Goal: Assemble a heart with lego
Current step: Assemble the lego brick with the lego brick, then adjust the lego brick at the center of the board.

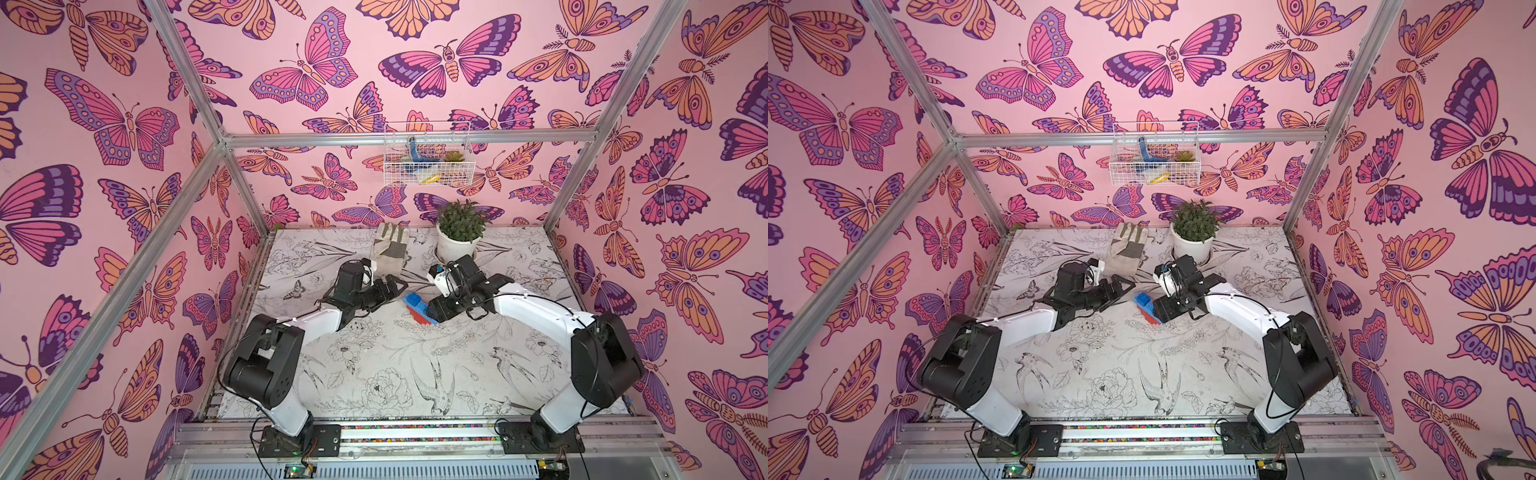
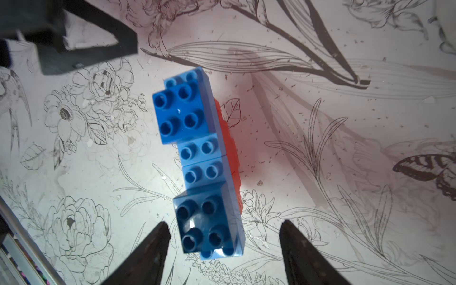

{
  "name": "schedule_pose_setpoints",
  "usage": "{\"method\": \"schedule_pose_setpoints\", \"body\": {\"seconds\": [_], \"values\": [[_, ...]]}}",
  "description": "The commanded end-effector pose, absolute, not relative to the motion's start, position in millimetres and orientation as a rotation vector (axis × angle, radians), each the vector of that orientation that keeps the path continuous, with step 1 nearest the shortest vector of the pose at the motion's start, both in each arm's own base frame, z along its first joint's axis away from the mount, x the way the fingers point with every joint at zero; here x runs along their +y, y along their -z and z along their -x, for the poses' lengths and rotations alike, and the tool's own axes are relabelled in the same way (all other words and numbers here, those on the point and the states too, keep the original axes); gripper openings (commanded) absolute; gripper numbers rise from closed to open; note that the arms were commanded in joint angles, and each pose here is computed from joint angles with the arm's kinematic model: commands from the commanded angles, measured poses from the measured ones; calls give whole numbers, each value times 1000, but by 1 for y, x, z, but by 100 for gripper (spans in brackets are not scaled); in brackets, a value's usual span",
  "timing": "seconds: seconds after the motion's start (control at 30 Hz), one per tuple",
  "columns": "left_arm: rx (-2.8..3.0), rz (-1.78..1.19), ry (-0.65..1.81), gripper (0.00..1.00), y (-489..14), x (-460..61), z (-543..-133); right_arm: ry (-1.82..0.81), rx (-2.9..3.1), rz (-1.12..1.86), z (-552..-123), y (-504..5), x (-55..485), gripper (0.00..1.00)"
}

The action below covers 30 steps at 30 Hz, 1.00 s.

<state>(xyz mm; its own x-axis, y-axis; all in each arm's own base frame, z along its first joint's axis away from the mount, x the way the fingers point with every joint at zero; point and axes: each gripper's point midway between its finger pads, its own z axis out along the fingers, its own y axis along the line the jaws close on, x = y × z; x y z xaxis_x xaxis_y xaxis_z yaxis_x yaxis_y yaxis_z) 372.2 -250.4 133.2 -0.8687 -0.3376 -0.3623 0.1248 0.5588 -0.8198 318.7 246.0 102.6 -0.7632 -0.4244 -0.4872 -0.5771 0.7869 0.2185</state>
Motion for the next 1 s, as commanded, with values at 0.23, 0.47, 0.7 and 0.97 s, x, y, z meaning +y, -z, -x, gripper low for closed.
{"method": "schedule_pose_setpoints", "body": {"seconds": [0.23,0.47,0.7,0.97], "values": [[2330,166,1118,100,-136,-222,-361,-410,2488,897,-321,-80,260,61],[2323,186,1090,100,-139,-212,-357,-444,2481,906,-316,-85,263,37],[2310,184,1067,100,-145,-201,-352,-891,2485,807,-287,-122,298,29],[2289,188,961,100,-150,-185,-350,-1258,2578,574,-274,-98,322,31]]}}
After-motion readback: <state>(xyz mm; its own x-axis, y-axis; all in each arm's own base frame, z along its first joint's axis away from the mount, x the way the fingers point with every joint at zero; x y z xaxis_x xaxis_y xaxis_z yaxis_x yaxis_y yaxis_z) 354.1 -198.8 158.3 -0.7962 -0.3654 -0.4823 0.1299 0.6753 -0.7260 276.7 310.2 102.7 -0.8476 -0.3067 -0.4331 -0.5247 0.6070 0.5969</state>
